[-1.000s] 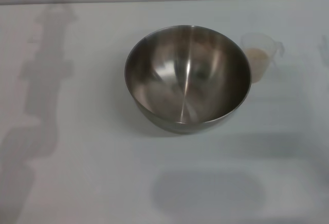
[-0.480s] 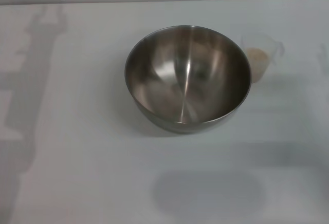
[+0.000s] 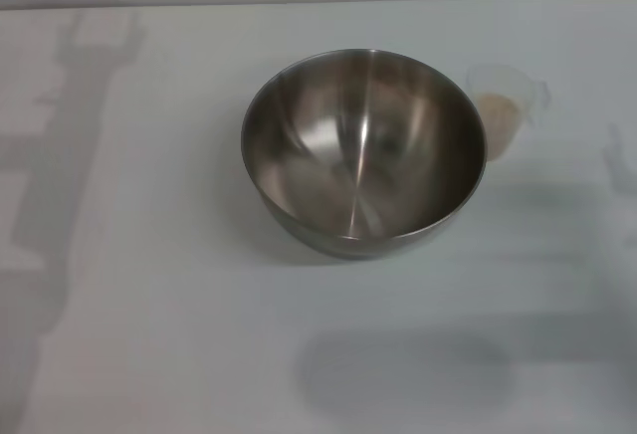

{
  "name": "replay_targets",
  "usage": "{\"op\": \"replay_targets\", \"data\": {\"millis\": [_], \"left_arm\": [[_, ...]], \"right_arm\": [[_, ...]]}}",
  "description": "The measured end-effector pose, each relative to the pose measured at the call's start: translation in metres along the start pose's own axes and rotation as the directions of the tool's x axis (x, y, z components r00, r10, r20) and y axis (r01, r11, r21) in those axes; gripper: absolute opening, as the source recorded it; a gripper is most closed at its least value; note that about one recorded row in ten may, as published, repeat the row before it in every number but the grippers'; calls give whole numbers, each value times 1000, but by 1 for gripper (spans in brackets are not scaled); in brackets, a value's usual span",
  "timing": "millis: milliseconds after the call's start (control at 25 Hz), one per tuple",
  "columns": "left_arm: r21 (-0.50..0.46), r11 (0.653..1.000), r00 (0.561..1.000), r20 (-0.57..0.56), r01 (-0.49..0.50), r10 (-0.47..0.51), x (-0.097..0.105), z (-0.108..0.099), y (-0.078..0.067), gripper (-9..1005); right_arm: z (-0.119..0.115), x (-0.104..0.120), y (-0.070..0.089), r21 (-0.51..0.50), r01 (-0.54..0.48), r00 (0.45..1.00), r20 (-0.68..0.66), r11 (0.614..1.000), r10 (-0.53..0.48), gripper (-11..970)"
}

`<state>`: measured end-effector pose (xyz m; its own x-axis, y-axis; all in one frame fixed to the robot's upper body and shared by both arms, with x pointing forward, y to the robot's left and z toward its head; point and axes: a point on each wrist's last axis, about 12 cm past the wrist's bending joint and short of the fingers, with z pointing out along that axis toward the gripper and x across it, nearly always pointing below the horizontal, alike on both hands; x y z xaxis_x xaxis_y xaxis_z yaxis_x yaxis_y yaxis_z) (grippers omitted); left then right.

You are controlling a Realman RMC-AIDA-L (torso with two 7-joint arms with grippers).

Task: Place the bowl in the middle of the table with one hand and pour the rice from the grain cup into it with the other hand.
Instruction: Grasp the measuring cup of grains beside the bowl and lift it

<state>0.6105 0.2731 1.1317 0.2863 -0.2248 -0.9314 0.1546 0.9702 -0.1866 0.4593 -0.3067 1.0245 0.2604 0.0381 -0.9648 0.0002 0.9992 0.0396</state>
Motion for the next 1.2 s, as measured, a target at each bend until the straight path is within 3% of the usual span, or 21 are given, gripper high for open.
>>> {"op": "replay_targets", "data": {"millis": [320,800,1200], "left_arm": [[3,1000,1000,-16,-10,10,4,2,0,834],[-5,999,999,-7,-33,33,1,3,5,834],[-7,999,999,-3,-39,39,0,2,7,834]], "right_arm": [[-2,19,15,-62,28,987,-157,998,-38,695],[19,30,27,-108,19,967,-250,994,-45,695],[23,36,29,-118,36,950,-305,992,-71,695]]}}
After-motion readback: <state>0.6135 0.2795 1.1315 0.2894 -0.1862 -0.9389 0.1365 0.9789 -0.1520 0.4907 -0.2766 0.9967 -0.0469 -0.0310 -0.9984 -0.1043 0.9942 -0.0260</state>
